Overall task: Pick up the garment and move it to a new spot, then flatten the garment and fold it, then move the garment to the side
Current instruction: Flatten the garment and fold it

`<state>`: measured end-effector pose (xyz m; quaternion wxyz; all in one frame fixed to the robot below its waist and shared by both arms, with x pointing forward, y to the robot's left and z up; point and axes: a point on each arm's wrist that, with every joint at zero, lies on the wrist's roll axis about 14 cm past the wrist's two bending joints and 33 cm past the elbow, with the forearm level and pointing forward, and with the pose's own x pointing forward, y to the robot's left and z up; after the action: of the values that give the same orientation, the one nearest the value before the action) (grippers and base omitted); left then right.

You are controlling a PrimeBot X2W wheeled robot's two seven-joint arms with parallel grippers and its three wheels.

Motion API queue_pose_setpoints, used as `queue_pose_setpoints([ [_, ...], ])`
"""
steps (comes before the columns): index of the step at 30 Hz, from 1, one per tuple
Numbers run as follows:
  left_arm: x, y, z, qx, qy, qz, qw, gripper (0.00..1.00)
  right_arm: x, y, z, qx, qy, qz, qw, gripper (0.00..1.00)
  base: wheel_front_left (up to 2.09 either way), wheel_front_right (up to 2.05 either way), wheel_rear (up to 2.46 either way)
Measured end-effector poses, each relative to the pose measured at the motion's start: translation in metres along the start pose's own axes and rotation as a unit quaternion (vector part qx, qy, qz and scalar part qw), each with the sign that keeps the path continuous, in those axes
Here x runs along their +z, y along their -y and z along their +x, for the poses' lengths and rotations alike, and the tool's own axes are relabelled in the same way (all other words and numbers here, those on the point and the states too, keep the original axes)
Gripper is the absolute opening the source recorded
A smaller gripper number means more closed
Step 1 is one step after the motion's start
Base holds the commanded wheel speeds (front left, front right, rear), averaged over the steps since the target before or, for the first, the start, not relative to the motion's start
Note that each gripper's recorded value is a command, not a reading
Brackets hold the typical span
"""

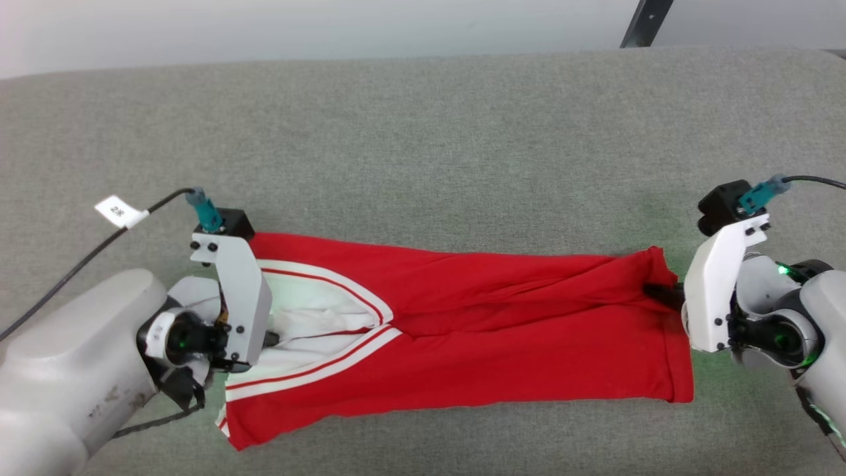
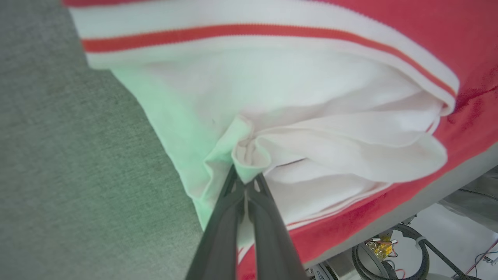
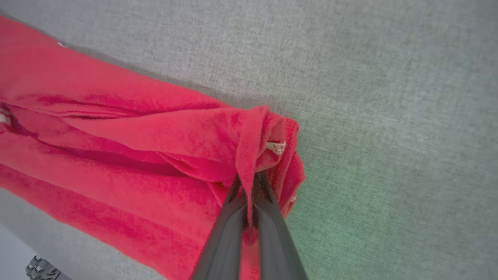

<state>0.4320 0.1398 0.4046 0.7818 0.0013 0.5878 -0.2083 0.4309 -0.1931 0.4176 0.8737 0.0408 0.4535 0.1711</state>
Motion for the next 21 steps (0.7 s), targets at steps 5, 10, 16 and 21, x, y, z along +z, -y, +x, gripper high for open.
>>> queue_pose_setpoints([
  [5, -0.004, -0.005, 0.011, 0.007, -0.026, -0.019, 0.999, 0.00, -0.007, -0.004, 0.007, 0.001, -0.017, 0.003, 1.000, 0.00, 0.00, 0.00, 0.00],
  [10, -0.003, -0.006, 0.018, 0.016, -0.046, -0.027, 0.998, 0.92, -0.009, -0.007, 0.012, 0.003, -0.023, 0.008, 1.000, 0.00, 0.00, 0.00, 0.00],
  [16, 0.013, -0.007, 0.005, 0.033, -0.031, -0.004, 0.999, 1.00, -0.011, -0.010, 0.012, 0.002, -0.031, 0.010, 0.999, 0.00, 0.00, 0.00, 0.00],
  [21, 0.024, -0.027, -0.027, 0.069, 0.001, -0.004, 0.998, 1.00, -0.017, -0.011, 0.010, 0.002, -0.045, 0.012, 0.999, 0.00, 0.00, 0.00, 0.00],
])
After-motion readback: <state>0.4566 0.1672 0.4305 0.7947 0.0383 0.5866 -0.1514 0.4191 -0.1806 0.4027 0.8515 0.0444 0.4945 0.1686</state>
